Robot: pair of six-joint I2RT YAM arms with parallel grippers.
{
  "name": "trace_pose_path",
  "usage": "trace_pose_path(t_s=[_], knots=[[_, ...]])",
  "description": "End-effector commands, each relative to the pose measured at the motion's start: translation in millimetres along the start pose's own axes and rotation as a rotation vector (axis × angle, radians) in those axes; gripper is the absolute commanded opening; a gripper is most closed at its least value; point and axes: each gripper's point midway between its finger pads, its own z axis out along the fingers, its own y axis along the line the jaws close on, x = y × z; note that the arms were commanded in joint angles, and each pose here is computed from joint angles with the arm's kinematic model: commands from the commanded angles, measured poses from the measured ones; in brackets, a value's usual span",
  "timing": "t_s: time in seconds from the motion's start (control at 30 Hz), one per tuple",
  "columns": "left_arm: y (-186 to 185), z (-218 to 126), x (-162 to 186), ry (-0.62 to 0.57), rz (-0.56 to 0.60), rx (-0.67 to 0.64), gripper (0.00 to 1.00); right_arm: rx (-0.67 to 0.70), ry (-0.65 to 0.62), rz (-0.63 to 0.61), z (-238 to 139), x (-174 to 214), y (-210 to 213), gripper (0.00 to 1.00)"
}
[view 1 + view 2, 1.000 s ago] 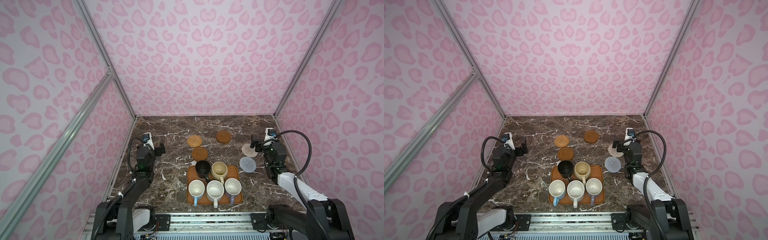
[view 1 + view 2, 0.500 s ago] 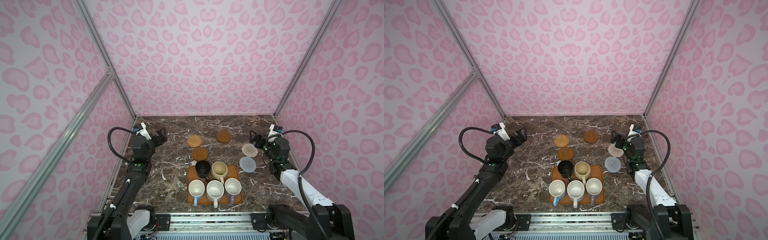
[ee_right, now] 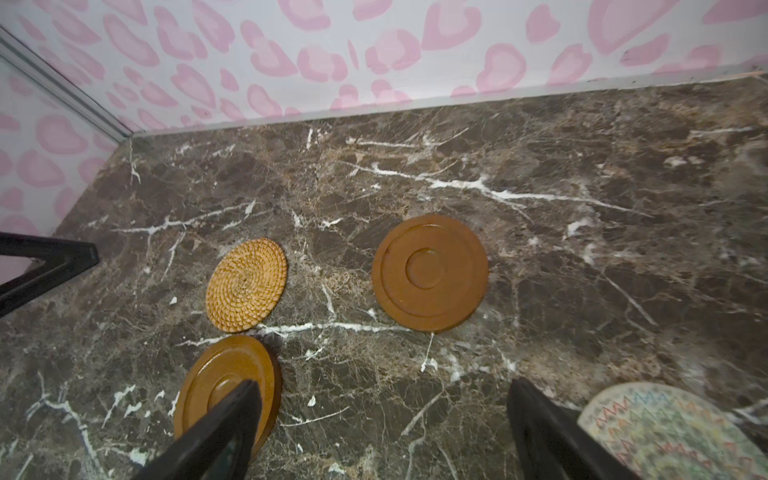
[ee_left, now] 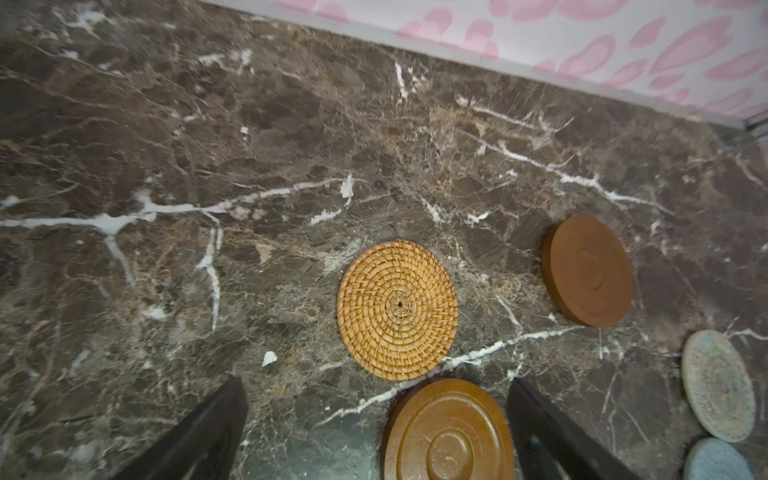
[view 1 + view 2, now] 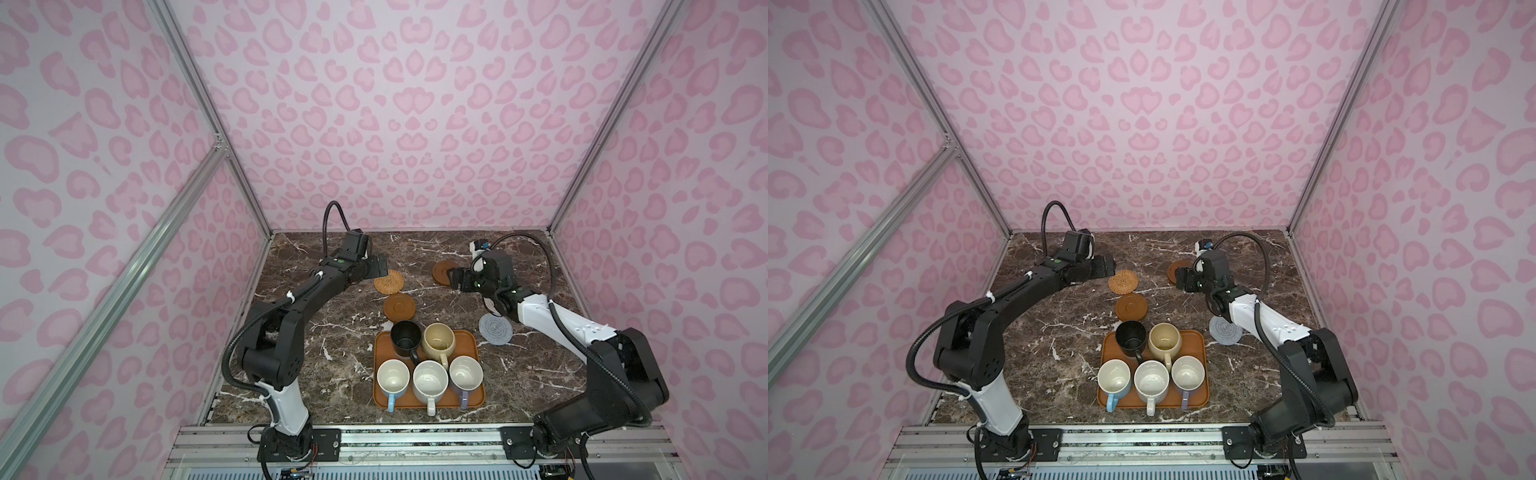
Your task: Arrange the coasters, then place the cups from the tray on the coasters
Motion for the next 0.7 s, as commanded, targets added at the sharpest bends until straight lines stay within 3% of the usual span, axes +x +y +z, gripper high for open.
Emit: trace_pose_path(t_s=[0.0,0.2,0.3,0.67], knots=[[3.2,20.9,16.4,0.103,0.049,-0.057,0.93,0.016,0.086,-0.055,11.1,20.4,4.1,0.93],[4.0,66.2,34.2,0.210,0.082,-0.110,0.84,-0.029,0.145,-0.081,23.9,34.5,18.4,0.88],[5.6,80.7,39.1,0.238,0.097,-0.130,0.85,-0.036,0.158,-0.116,26.5,40.7,24.9,0.89],[29.3,101.3,57.8,0.321,0.128,-0.254,0.70,-0.047,0.195,-0.148,28.3,49.7,33.2,0.87]])
